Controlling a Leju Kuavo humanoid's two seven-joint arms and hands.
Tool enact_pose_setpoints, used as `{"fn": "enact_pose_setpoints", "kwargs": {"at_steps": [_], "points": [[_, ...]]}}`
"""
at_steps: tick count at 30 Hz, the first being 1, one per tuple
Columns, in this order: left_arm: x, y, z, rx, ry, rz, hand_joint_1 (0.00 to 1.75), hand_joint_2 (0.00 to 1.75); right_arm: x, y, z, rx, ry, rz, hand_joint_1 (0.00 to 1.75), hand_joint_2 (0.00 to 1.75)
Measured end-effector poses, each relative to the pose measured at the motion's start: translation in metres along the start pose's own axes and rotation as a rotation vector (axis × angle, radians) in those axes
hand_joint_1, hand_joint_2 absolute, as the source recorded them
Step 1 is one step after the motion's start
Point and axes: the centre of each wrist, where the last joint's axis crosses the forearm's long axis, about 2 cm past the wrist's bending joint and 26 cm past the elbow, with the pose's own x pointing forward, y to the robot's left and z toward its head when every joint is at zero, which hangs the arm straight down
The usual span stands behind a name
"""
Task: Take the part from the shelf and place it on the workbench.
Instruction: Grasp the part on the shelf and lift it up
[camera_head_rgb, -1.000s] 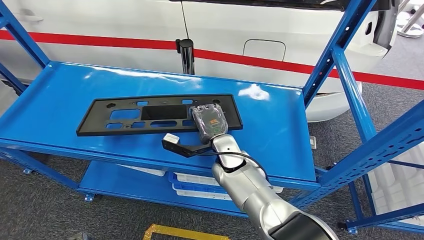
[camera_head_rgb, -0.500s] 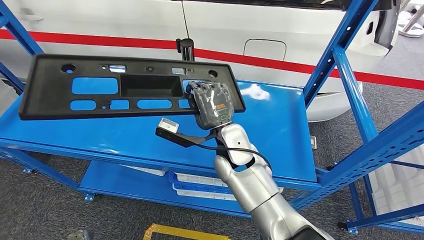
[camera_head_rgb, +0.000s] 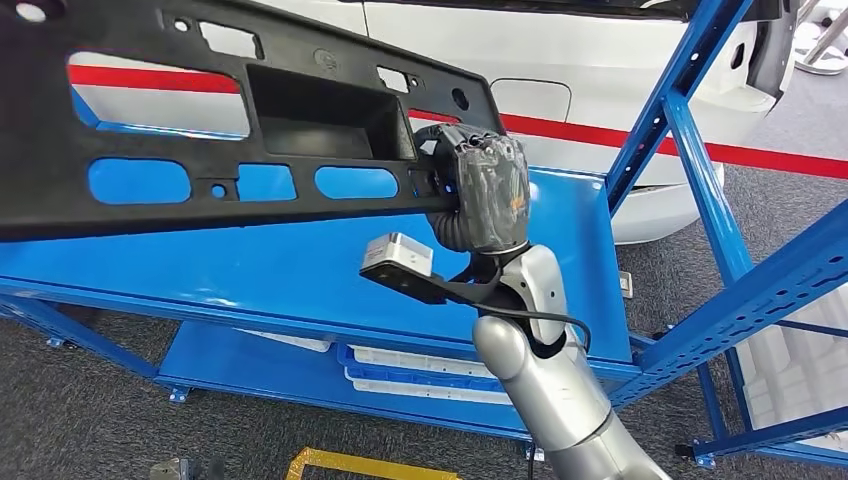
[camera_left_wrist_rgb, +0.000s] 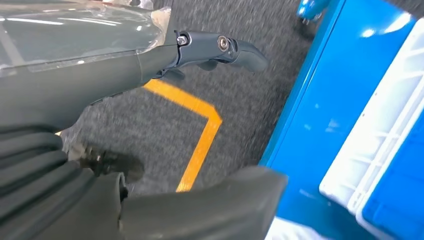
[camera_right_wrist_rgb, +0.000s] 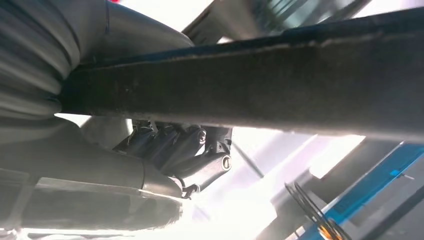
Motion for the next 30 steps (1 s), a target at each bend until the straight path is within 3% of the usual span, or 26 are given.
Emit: {"fn": "enact_pose_setpoints", "kwargs": {"at_steps": [6, 18, 30], "points": [[-0.002, 0.0, 0.002, 0.008, 0.085, 0.005, 0.0, 1.75, 0.001, -0.007, 0.002, -0.015, 0.032, -0.267, 1.75, 1.75], [-0.002, -0.002, 0.002, -0.008, 0.159, -0.016, 0.0, 1.75, 0.0, -0.015, 0.004, -0.041, 0.08, -0.412, 1.75, 1.75], [0.003, -0.008, -0.001, -0.046, 0.16, -0.026, 0.0, 1.75, -0.005, -0.02, 0.018, -0.053, 0.114, -0.416, 1.75, 1.75]]}}
